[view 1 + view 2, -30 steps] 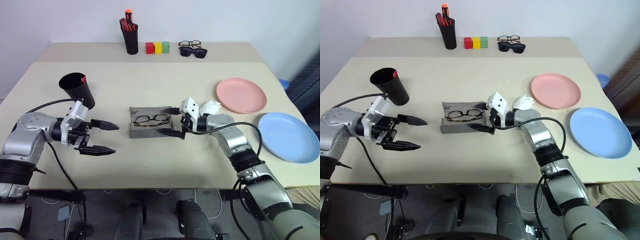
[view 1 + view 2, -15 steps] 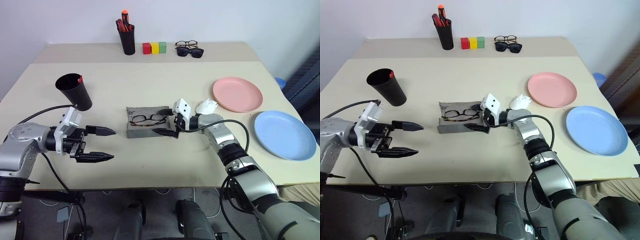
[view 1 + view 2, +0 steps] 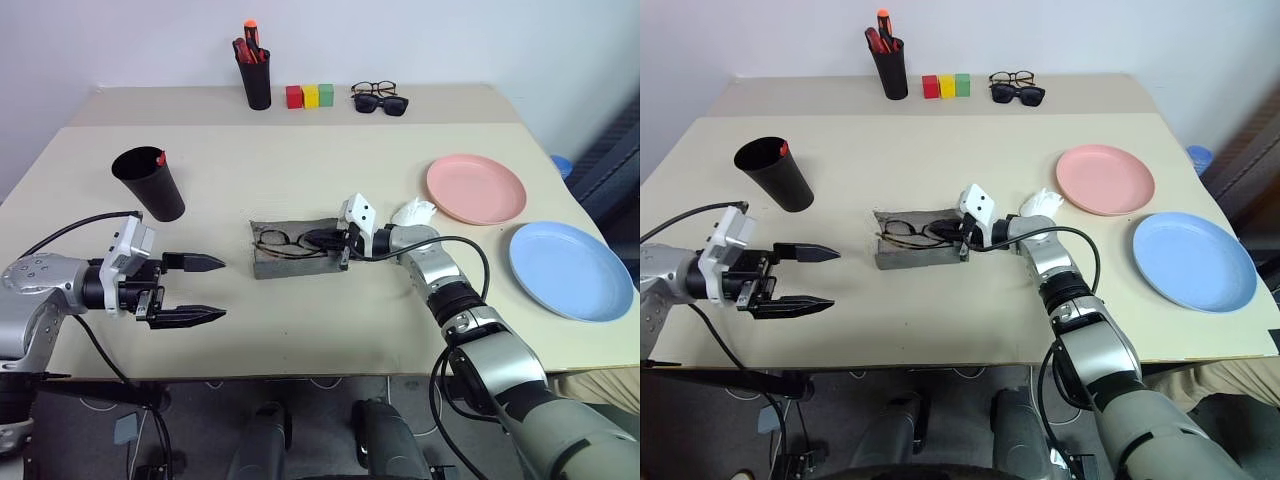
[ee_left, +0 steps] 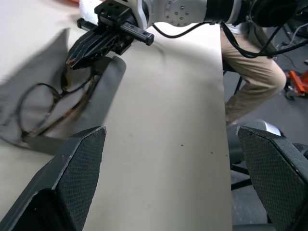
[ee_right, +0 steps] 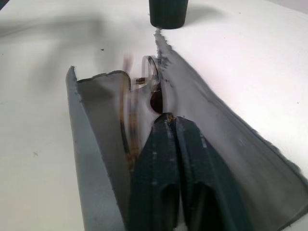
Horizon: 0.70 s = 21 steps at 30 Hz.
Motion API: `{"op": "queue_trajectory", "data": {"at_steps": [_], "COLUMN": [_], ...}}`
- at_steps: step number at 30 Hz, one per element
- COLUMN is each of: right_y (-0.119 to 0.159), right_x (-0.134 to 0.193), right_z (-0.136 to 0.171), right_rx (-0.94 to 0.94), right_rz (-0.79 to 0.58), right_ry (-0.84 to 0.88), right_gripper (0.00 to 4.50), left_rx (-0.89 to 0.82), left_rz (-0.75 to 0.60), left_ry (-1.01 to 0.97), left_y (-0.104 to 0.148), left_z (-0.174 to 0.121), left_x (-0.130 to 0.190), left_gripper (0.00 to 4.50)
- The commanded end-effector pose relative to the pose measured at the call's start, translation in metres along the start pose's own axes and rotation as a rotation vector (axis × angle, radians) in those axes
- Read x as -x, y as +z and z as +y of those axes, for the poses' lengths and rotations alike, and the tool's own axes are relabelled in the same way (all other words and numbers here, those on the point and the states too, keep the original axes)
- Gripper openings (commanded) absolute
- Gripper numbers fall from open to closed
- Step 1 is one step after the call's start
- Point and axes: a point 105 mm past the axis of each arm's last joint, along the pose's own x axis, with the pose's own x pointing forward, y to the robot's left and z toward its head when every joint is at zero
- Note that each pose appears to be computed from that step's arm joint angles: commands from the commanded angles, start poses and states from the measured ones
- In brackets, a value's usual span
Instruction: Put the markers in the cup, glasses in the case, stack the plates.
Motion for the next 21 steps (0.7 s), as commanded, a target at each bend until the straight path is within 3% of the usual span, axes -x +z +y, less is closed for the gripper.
{"op": "queue_trajectory", "data": {"at_steps": [1, 14, 21], "right_y": [0.015, 0.030, 0.036], "right_x": [-0.002, 0.004, 0.005], "right_z": [-0.005, -0.024, -0.020], "right_rx": [0.035, 0.127, 0.303], "right_rz": [-0.041, -0.108, -0.162], "right_ry": [-0.008, -0.155, -0.223], "right_gripper": [0.04, 0.04, 0.04], "left_rx": [-0.035, -0.033, -0.030], "left_rz": [-0.032, -0.046, -0.060], "left_ry": [0.017, 0.038, 0.052], "left_y": [0.012, 0.009, 0.009], "left_z": [-0.001, 0.002, 0.001], "left_x": [0.003, 0.001, 0.001], "left_gripper": [4.50, 4.50, 4.50]}}
